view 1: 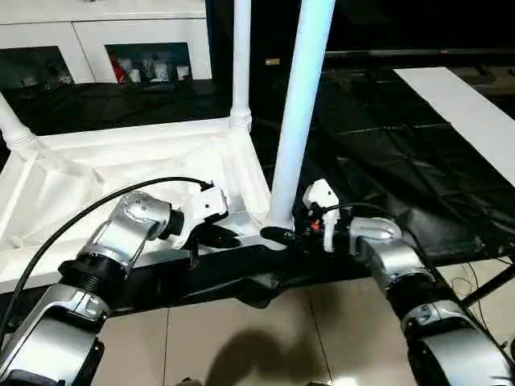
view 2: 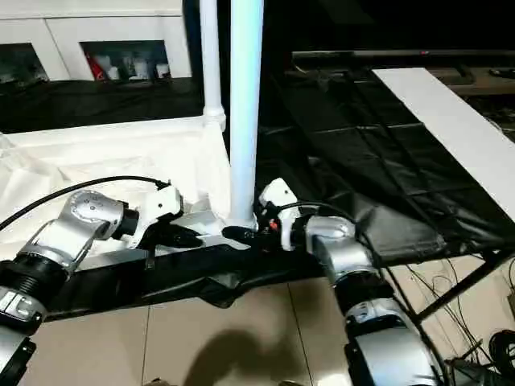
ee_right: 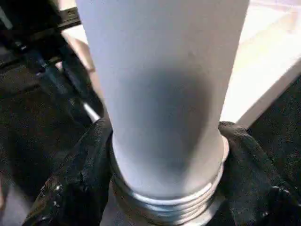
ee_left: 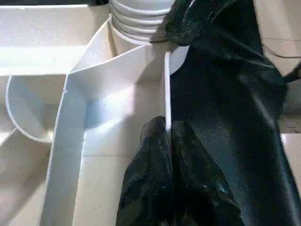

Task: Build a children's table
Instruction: Rotate leg to tighten

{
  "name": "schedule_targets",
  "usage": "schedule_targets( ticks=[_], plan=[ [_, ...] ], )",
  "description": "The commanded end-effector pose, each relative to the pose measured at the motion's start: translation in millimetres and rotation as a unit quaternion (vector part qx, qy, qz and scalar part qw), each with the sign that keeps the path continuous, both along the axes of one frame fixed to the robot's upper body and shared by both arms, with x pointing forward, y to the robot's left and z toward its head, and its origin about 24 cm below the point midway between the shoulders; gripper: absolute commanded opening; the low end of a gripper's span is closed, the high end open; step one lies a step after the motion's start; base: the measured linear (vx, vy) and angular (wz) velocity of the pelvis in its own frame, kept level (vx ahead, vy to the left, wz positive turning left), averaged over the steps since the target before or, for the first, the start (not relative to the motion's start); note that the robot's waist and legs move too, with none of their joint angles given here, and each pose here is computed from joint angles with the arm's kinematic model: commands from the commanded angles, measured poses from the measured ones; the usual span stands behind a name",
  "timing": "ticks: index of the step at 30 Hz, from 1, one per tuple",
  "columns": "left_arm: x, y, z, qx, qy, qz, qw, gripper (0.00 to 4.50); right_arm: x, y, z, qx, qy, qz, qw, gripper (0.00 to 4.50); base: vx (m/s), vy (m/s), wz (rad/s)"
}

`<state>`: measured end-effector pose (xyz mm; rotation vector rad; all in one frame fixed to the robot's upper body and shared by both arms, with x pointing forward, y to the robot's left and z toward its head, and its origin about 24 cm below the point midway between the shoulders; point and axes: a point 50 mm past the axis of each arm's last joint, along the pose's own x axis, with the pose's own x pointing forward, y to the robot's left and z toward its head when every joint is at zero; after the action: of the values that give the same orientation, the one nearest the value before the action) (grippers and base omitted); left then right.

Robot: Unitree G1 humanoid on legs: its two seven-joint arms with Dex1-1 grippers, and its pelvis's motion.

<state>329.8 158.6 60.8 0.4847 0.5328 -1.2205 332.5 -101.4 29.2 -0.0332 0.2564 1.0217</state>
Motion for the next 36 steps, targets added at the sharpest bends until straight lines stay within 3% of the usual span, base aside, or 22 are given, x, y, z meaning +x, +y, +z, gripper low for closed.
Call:
schedule_targets(
  ticks=[1, 3, 5, 10, 13, 14, 15, 17, 18, 22, 23, 28, 32, 36],
  plan=[
    [3.6, -7, -3.9, 0.004, -0.004, 0.022, 1.000, 0.00, 6.3, -2.1, -6.2, -0.015, 0.009, -0.080, 0.997, 2.76, 0.000, 0.000, 0.00],
    [7.7, -11, -4.8, 0.004, -0.011, 0.047, 0.999, 0.00, 9.9, -1.1, -7.4, -0.005, 0.013, -0.131, 0.991, 2.75, 0.000, 0.000, 0.00],
    [17.2, -19, -6.5, 0.006, -0.025, 0.106, 0.994, 0.00, 17.1, -1.8, -10.3, 0.007, 0.025, -0.248, 0.968, 2.75, 0.000, 0.000, 0.00],
    [33.6, -36, -7.9, -0.009, -0.048, 0.222, 0.974, 0.00, 22.1, 1.7, -14.4, -0.008, 0.029, -0.379, 0.925, 2.74, 0.000, 0.000, 0.00],
    [35.7, -41, -7.6, -0.018, -0.053, 0.238, 0.970, 0.00, 22.9, 6.3, -13.9, 0.008, 0.043, -0.397, 0.917, 2.74, 0.000, 0.000, 0.00],
    [36.2, -45, -7.6, -0.025, -0.052, 0.241, 0.969, 0.00, 23.5, 11.9, -11.7, 0.009, 0.034, -0.393, 0.919, 2.74, 0.000, 0.000, 0.00],
    [36.4, -46, -7.4, -0.029, -0.051, 0.241, 0.969, 0.00, 23.9, 17.1, -8.8, 0.018, 0.027, -0.382, 0.924, 3.09, 0.000, 0.000, 0.00],
    [36.0, -48, -7.4, -0.030, -0.051, 0.235, 0.970, 0.00, 24.7, 23.1, -3.4, 0.035, 0.012, -0.361, 0.932, 3.09, 0.000, 0.000, 0.00],
    [35.8, -48, -7.7, -0.028, -0.051, 0.232, 0.971, 0.00, 25.2, 25.0, -1.0, 0.039, 0.004, -0.354, 0.934, 3.50, 0.000, 0.000, 0.00],
    [32.2, -47, -9.0, -0.026, -0.048, 0.200, 0.978, 0.00, 29.4, 19.1, 7.7, 0.036, -0.031, -0.348, 0.936, 3.66, 0.000, 0.000, 0.00],
    [30.9, -46, -9.6, -0.023, -0.047, 0.191, 0.980, 0.00, 30.5, 16.8, 9.5, 0.034, -0.036, -0.342, 0.938, 3.91, 0.000, 0.000, 0.00],
    [22.3, -37, -13.6, -0.011, -0.029, 0.148, 0.989, 0.00, 31.1, 1.1, 14.2, 0.013, -0.056, -0.267, 0.962, 3.91, 0.000, 0.000, 0.00],
    [10.1, -23, -16.4, 0.004, 0.002, 0.082, 0.997, 0.00, 22.5, -17.2, 10.6, -0.027, -0.061, -0.154, 0.986, 3.91, 0.000, 0.000, 0.00],
    [-1.8, -16, -14.1, 0.000, 0.031, 0.013, 0.999, 0.00, 11.2, -19.8, 10.9, -0.010, -0.045, -0.047, 0.998, 3.91, 0.000, 0.000, 0.00]
  ],
)
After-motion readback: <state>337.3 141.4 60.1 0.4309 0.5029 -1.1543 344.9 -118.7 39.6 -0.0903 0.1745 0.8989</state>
